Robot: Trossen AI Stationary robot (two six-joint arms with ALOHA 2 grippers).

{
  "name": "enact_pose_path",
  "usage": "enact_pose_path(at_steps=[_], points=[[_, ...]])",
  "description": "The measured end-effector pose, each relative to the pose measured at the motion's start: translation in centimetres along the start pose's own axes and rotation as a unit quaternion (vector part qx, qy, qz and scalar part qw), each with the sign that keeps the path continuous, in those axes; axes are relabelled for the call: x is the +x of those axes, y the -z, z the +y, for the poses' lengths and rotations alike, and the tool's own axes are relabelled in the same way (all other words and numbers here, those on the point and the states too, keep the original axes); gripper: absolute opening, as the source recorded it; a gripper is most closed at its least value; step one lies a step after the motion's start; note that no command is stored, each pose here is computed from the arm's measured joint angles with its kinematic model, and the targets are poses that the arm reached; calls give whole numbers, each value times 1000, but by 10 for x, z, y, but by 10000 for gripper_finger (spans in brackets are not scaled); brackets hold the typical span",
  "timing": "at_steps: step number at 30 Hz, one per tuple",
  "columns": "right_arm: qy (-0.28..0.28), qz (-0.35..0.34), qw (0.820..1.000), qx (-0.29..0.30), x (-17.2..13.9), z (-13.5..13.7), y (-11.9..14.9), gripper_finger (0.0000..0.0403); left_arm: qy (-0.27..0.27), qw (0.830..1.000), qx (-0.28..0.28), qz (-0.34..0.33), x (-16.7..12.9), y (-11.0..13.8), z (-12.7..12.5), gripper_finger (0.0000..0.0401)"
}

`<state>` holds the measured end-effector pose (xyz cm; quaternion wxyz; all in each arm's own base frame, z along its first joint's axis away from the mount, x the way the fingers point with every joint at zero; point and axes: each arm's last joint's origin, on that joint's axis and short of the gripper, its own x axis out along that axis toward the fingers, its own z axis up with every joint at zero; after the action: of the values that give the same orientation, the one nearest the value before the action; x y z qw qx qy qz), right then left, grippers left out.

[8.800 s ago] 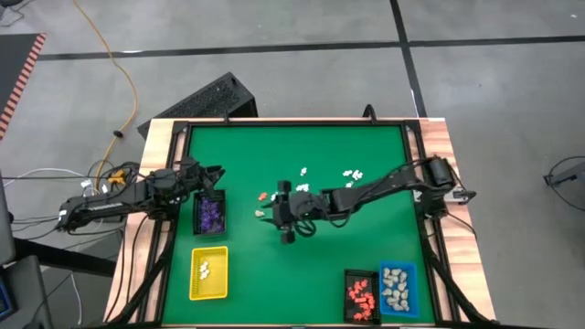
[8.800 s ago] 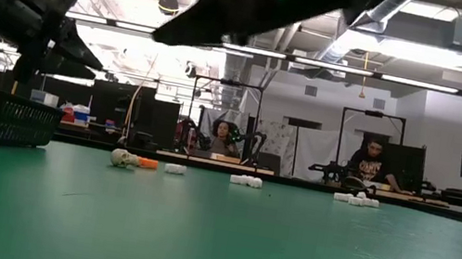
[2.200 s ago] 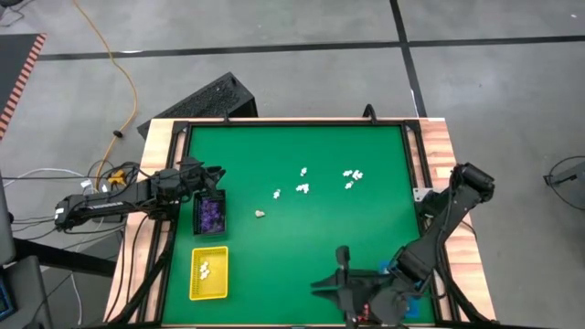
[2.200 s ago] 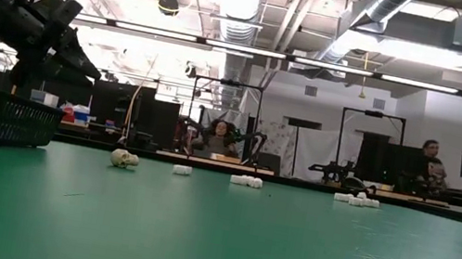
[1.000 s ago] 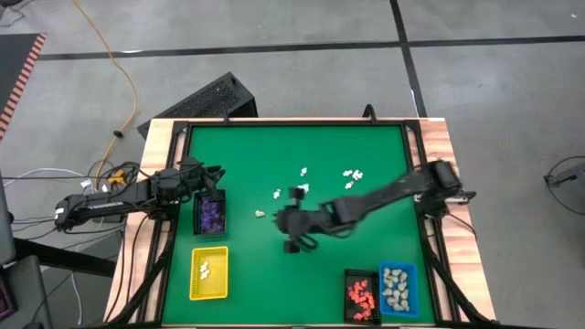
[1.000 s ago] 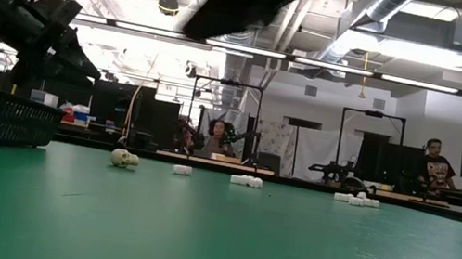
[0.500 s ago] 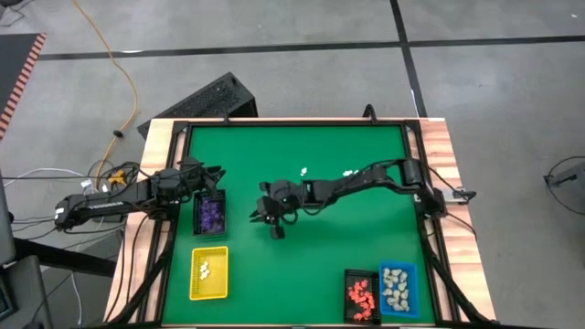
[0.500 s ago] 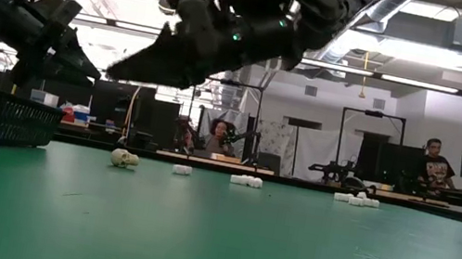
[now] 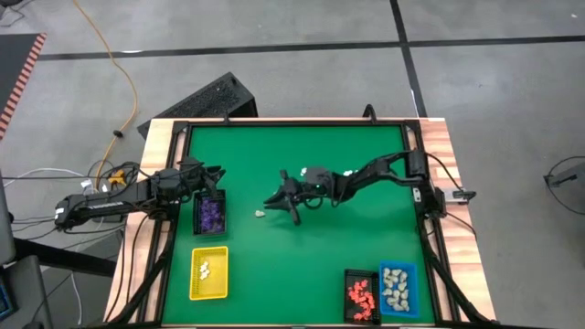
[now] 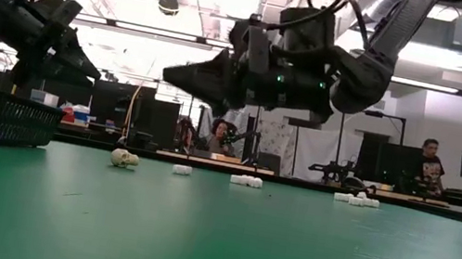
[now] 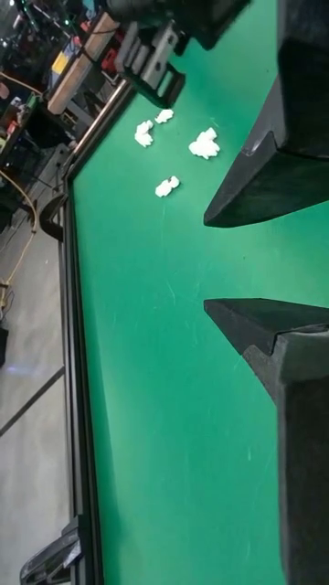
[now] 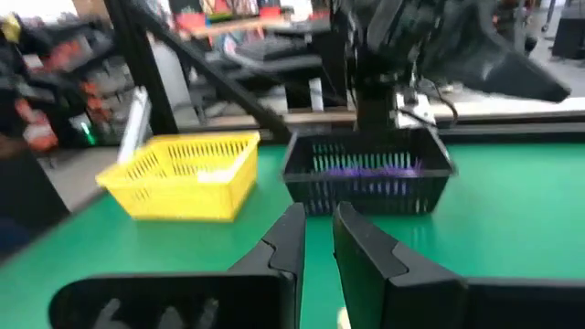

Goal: Sort Halloween decoration
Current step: Put the white skull toy into the blue basket

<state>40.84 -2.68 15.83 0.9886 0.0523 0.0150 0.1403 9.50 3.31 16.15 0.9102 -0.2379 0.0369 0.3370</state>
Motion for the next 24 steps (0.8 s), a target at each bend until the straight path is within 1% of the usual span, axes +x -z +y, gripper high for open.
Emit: enact_pose_path(at_steps=[2,5,8,12,15,17,21,24], points=[[9,15,1000,-15,2,2,3,80,0,1000,-1,0,0,0,0,126],[52,36,997,-37,8,5,3,105,0,1000,-3,0,0,0,0,126],[69,57,995,-39,10,6,5,152,1,1000,-3,0,0,0,0,126],[86,60,994,-40,13,9,5,230,2,1000,-3,2,0,0,0,126],[88,62,993,-49,13,9,5,267,2,1000,-3,1,0,0,0,126],[86,66,993,-49,13,11,6,274,2,1000,-2,2,0,0,0,126],[84,73,993,-48,14,14,8,273,3,1000,-2,2,0,0,0,126],[99,72,991,-60,15,16,8,271,2,1000,-2,1,0,0,0,126]])
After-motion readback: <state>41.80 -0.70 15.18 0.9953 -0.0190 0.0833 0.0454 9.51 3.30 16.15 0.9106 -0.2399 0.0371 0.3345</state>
